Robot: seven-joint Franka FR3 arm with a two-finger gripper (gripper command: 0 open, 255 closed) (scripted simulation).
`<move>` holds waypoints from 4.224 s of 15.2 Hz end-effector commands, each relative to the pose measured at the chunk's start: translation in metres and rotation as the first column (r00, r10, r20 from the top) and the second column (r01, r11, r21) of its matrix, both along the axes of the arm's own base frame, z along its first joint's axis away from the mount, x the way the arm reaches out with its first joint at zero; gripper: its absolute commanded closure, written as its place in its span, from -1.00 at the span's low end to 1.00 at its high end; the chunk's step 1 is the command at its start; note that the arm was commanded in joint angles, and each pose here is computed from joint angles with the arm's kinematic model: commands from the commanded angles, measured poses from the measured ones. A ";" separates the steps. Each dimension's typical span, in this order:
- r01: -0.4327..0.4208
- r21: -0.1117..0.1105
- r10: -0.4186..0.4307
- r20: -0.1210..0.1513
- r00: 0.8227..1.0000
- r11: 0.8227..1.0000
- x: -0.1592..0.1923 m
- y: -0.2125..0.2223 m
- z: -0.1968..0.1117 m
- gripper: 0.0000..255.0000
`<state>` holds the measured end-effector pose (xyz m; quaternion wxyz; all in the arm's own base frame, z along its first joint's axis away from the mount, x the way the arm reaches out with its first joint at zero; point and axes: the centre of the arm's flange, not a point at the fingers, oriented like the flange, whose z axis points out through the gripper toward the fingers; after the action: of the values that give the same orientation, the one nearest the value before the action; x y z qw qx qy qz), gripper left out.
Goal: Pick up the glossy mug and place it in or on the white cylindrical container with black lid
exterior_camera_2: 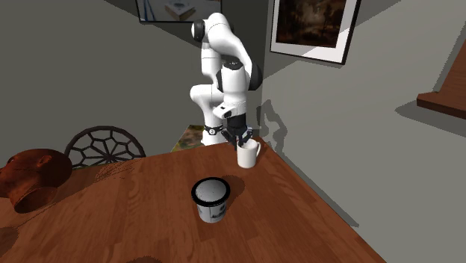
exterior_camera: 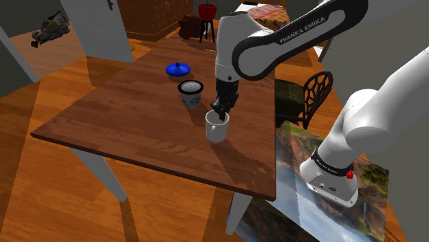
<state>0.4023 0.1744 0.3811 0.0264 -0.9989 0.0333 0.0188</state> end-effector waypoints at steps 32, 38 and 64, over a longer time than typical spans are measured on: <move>0.000 0.000 0.000 0.000 1.000 1.000 0.048 -0.018 0.158 1.00; 0.000 0.000 0.000 0.000 1.000 1.000 0.122 -0.045 0.169 1.00; 0.000 0.000 0.000 0.000 1.000 1.000 0.247 -0.092 0.103 1.00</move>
<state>0.6486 0.0804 0.4888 0.0264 -0.9989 0.0332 0.0193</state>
